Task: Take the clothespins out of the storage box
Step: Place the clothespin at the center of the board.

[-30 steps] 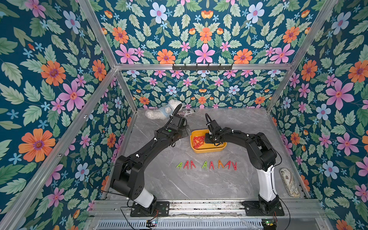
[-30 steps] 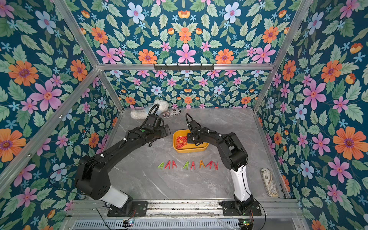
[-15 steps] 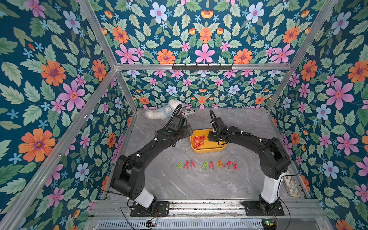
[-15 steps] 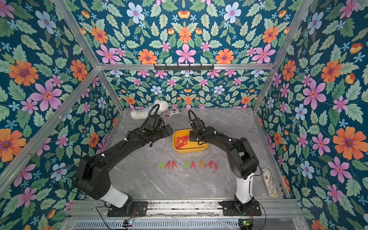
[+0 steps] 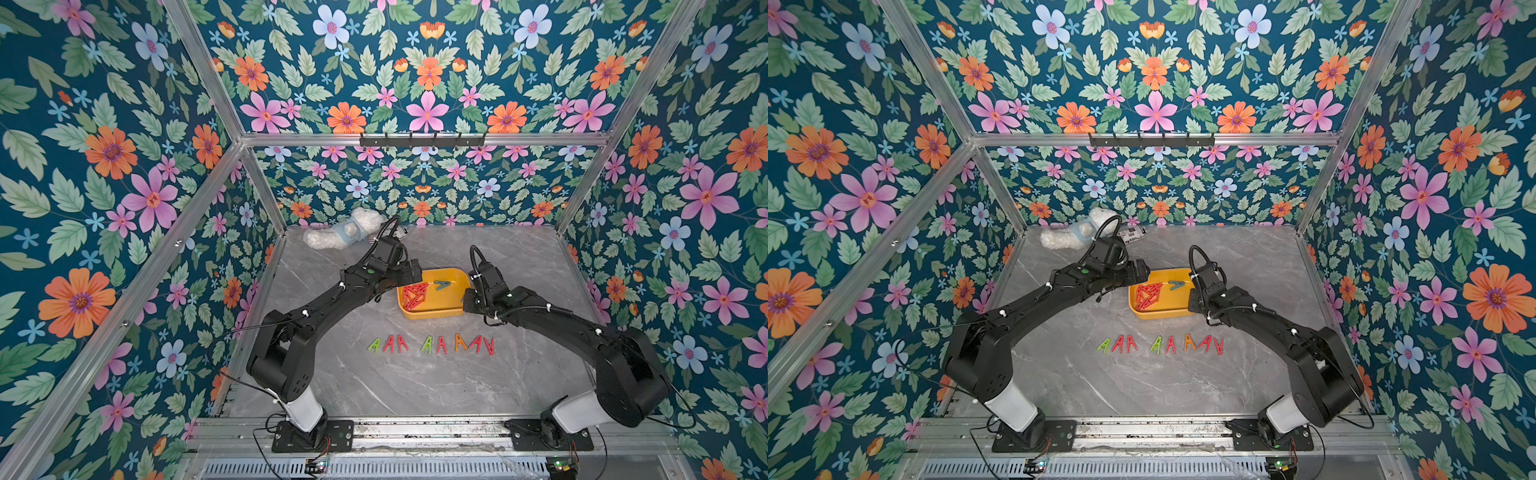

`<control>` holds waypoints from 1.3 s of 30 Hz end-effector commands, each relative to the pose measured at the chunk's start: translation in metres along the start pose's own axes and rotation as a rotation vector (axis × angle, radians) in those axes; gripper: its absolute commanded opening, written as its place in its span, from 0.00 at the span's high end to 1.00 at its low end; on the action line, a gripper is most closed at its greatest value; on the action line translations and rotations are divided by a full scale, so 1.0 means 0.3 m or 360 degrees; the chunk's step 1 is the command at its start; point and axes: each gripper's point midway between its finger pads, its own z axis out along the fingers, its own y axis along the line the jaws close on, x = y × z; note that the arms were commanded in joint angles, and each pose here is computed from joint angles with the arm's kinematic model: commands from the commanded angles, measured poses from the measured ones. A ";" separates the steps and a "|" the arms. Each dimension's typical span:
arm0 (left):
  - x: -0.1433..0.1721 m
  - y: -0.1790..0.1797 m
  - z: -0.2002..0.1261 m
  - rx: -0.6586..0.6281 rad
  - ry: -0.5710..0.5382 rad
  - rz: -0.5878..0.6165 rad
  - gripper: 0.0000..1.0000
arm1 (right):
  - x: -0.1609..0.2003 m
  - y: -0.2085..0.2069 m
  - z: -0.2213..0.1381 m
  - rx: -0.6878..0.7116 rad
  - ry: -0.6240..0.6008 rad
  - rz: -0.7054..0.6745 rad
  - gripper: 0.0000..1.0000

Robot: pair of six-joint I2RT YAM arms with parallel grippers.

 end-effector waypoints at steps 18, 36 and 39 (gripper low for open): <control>0.043 -0.113 0.047 0.0107 0.0028 0.0040 0.00 | 0.319 -0.301 -0.043 0.0223 0.0224 0.0371 1.00; 0.069 -0.093 0.044 0.0104 0.0040 0.0057 0.00 | 0.386 -0.371 -0.018 0.0423 0.0319 0.0454 0.99; 0.068 -0.086 0.043 0.0086 0.0033 0.0064 0.00 | 0.387 -0.379 -0.015 0.0454 0.0327 0.0451 0.97</control>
